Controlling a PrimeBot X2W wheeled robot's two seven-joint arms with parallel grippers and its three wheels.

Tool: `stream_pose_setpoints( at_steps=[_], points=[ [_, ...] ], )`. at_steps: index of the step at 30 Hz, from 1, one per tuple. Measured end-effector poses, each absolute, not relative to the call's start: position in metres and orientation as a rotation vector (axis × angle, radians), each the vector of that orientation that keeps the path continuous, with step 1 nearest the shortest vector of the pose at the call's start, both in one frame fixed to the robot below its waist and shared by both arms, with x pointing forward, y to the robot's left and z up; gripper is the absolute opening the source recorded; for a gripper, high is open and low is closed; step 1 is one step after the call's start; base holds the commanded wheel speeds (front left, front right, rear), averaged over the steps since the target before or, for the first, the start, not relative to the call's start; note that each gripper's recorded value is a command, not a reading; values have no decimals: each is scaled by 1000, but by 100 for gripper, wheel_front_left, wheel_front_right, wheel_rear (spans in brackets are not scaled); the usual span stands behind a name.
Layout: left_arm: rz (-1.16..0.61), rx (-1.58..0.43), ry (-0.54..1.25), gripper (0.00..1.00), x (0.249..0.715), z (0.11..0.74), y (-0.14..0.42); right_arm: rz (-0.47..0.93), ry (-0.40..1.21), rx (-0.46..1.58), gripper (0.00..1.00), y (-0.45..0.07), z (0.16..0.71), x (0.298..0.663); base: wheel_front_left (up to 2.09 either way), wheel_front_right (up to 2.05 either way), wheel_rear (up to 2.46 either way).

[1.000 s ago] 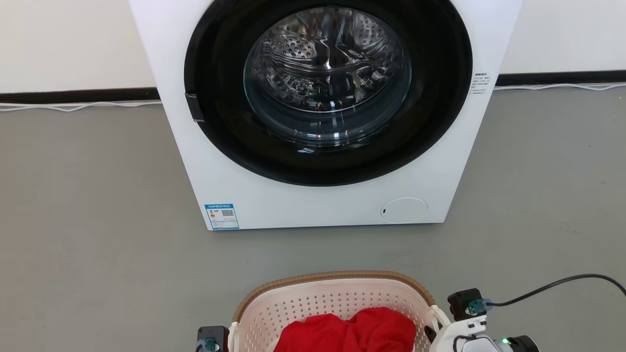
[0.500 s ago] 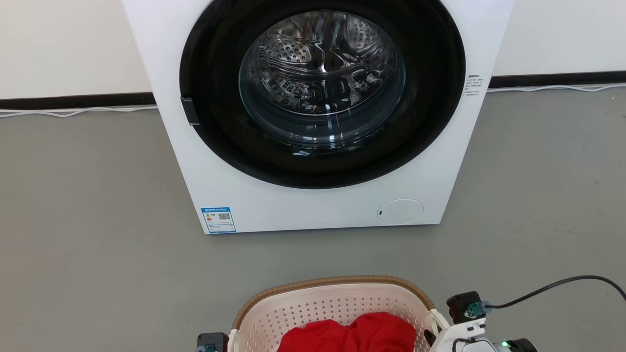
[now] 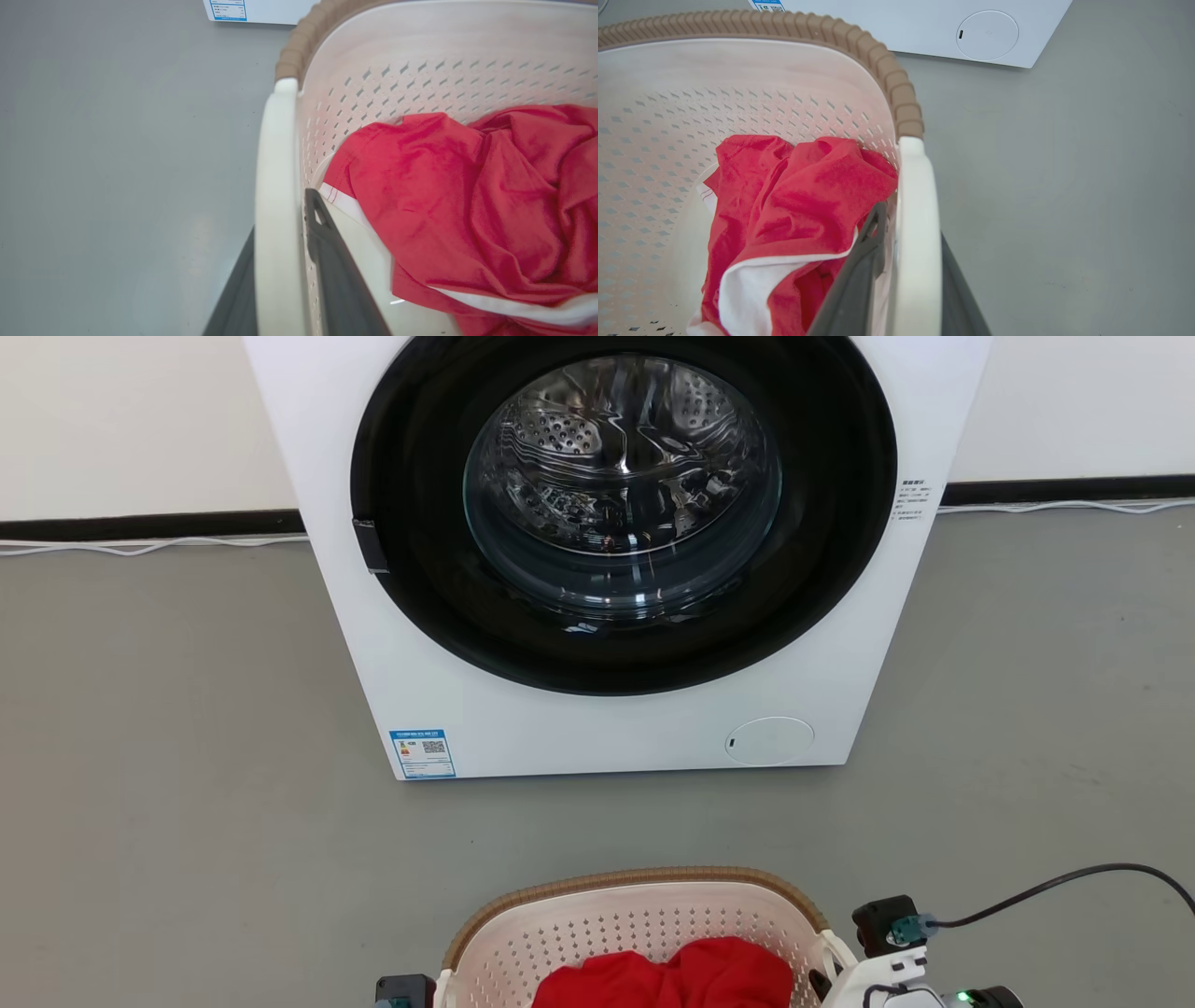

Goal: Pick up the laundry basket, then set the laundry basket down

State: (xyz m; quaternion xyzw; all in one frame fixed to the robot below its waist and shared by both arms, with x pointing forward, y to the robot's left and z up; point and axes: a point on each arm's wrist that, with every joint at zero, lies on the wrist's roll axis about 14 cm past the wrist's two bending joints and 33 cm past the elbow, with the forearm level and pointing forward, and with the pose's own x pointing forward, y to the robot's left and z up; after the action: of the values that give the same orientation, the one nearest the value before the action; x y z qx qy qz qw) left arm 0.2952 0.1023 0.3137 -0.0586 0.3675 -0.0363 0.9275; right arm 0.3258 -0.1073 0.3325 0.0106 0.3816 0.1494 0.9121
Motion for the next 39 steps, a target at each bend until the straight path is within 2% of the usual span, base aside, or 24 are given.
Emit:
stream_pose_setpoints(
  at_steps=[29,39],
  points=[
    [-68,-123,778,0,293,309,103,302,801,32,0,-108,328,323,0,0,0],
    [-49,-132,793,0,310,305,101,298,805,36,0,-110,320,336,0,0,0]
  ],
)
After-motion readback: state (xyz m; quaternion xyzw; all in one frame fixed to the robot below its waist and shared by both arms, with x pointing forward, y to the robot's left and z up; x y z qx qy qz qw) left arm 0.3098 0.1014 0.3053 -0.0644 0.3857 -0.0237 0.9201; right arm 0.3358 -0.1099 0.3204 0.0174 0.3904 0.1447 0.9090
